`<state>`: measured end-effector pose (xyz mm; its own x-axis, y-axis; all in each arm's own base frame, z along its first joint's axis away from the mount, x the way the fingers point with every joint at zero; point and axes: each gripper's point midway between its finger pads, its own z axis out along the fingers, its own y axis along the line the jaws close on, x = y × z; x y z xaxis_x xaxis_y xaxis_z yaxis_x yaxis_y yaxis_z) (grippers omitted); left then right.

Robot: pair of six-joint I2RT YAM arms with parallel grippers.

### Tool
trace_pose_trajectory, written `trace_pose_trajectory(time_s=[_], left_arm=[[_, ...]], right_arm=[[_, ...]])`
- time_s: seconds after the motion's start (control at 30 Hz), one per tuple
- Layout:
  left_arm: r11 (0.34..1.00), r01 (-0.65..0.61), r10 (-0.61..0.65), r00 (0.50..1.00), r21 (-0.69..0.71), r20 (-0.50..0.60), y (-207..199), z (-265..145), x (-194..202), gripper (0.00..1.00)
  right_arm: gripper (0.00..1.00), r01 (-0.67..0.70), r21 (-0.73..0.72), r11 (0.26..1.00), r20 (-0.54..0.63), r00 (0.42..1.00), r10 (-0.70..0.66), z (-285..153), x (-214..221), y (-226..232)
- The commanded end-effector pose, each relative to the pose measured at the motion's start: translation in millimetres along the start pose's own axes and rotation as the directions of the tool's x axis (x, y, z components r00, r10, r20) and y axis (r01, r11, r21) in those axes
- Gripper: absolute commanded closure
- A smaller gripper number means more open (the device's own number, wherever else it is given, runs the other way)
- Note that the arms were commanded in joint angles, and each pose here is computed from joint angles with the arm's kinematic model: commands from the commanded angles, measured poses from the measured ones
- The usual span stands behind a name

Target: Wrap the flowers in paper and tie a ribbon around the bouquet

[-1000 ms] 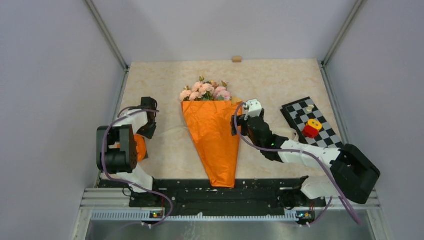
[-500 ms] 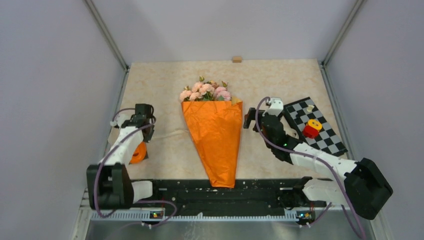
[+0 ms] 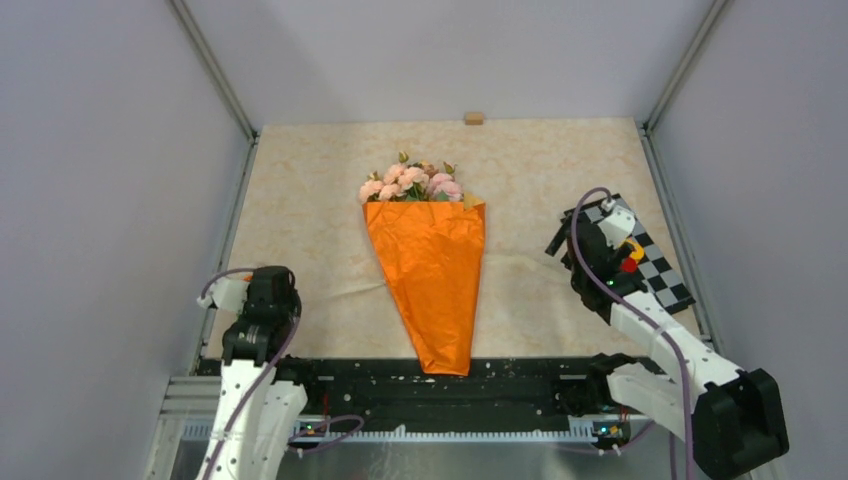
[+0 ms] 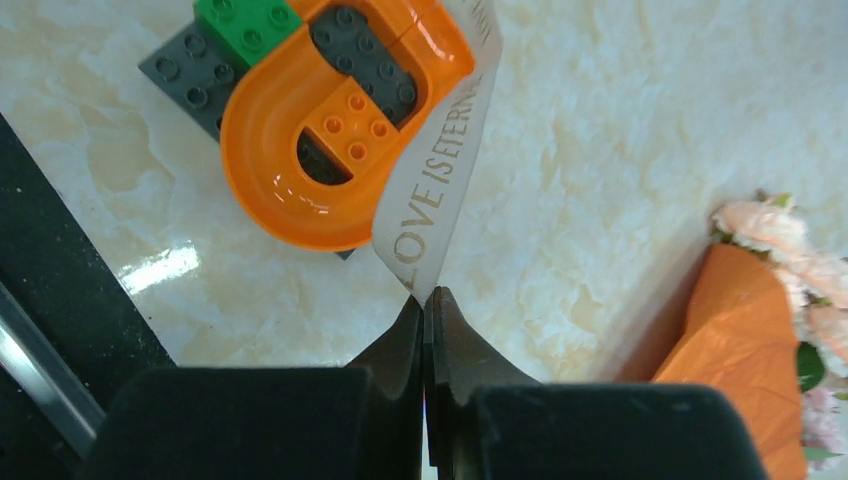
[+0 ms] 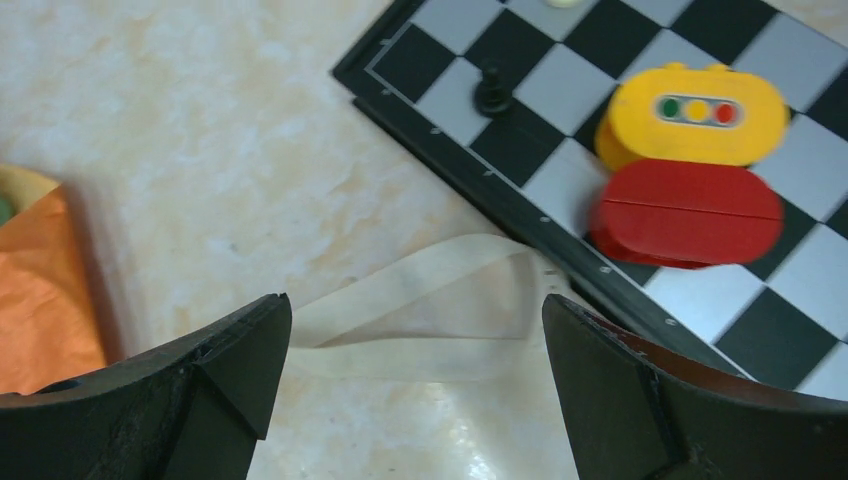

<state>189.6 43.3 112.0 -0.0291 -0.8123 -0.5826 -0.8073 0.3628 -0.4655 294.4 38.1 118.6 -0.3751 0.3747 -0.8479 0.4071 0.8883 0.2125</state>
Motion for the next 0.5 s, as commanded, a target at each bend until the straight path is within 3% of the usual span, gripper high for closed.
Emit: trace_pose_trajectory(time_s=[0.0, 0.1, 0.3, 0.4, 0.47], left_arm=[[0.999, 0.044, -0.048, 0.982, 0.026, 0.185, 5.3, -14.9, -40.6, 1.0], [0.996, 0.077, -0.087, 0.961, 0.047, 0.262, 3.4, -26.3, -61.5, 1.0], [0.993, 0.117, -0.112, 0.923, 0.008, 0.369, 9.1, -39.8, -89.7, 1.0], [0.99, 0.144, -0.133, 0.899, 0.005, 0.418, 10.8, -46.2, -102.1, 1.0], [0.991, 0.133, -0.135, 0.897, 0.035, 0.421, 2.7, -45.0, -103.7, 1.0]], right_arm=[[0.01, 0.018, 0.166, 0.986, -0.034, 0.999, -0.012, -3.3, 4.2, -50.5], [0.03, 0.018, 0.195, 0.981, -0.044, 0.999, -0.009, -2.1, 4.2, -63.0], [0.06, 0.078, 0.1, 0.992, -0.091, 0.993, -0.069, 4.1, 8.0, -45.4], [0.06, 0.175, 0.061, 0.983, -0.128, 0.978, -0.166, 10.3, 8.8, -38.1], [0.06, 0.317, -0.072, 0.946, -0.139, 0.936, -0.324, 16.6, 11.5, -20.2]])
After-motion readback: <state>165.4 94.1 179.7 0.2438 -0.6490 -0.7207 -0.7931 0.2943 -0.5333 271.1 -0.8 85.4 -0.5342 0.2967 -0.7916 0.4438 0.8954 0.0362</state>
